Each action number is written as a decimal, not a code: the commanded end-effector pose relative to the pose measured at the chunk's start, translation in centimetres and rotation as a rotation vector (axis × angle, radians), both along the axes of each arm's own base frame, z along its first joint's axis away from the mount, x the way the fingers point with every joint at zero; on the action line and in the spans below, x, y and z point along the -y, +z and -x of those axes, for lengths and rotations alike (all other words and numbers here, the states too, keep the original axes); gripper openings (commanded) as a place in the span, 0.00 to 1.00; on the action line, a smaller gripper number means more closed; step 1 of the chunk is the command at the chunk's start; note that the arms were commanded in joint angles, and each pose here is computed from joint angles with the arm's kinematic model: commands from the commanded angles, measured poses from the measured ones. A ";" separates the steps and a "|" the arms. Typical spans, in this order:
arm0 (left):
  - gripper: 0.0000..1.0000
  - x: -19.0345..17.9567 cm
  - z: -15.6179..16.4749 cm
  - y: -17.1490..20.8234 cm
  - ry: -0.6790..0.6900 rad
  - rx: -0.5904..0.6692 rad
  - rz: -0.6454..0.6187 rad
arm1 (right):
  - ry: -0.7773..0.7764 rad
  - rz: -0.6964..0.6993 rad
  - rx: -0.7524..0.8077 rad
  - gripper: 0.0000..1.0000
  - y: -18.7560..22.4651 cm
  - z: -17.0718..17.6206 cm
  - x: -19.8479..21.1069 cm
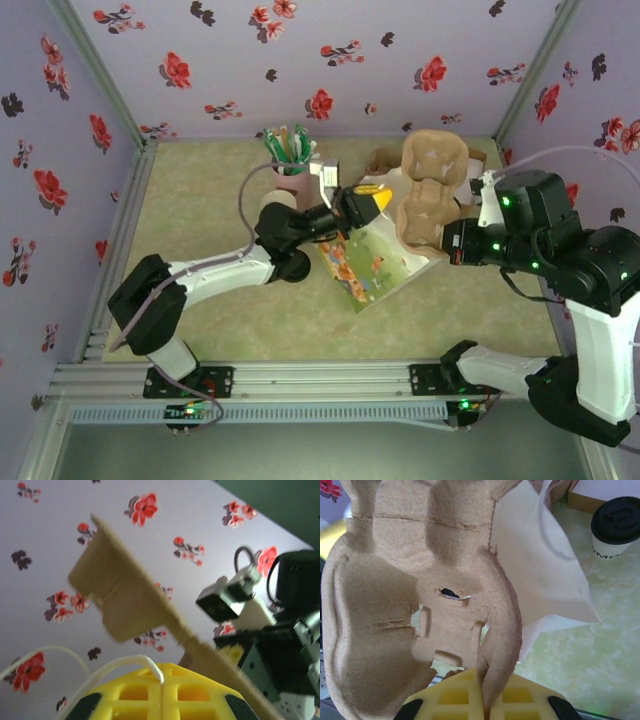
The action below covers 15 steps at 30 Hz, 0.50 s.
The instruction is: Pack the takeout coffee
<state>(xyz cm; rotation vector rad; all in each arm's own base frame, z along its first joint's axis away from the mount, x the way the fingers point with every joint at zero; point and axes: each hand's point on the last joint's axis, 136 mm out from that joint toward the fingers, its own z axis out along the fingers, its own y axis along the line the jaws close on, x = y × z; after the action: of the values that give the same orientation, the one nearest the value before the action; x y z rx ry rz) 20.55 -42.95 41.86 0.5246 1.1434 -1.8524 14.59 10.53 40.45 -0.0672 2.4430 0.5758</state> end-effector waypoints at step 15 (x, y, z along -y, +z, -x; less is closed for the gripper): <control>0.07 -3.1 2.0 -6.5 0.143 -0.026 -0.095 | 0.021 0.097 -0.114 0.00 -3.4 3.3 2.2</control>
<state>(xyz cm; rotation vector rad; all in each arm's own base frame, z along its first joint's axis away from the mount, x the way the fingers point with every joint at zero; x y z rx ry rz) 19.38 -42.19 32.22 0.4824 1.3818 -1.7336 13.51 9.69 39.35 -0.0877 2.4497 0.5547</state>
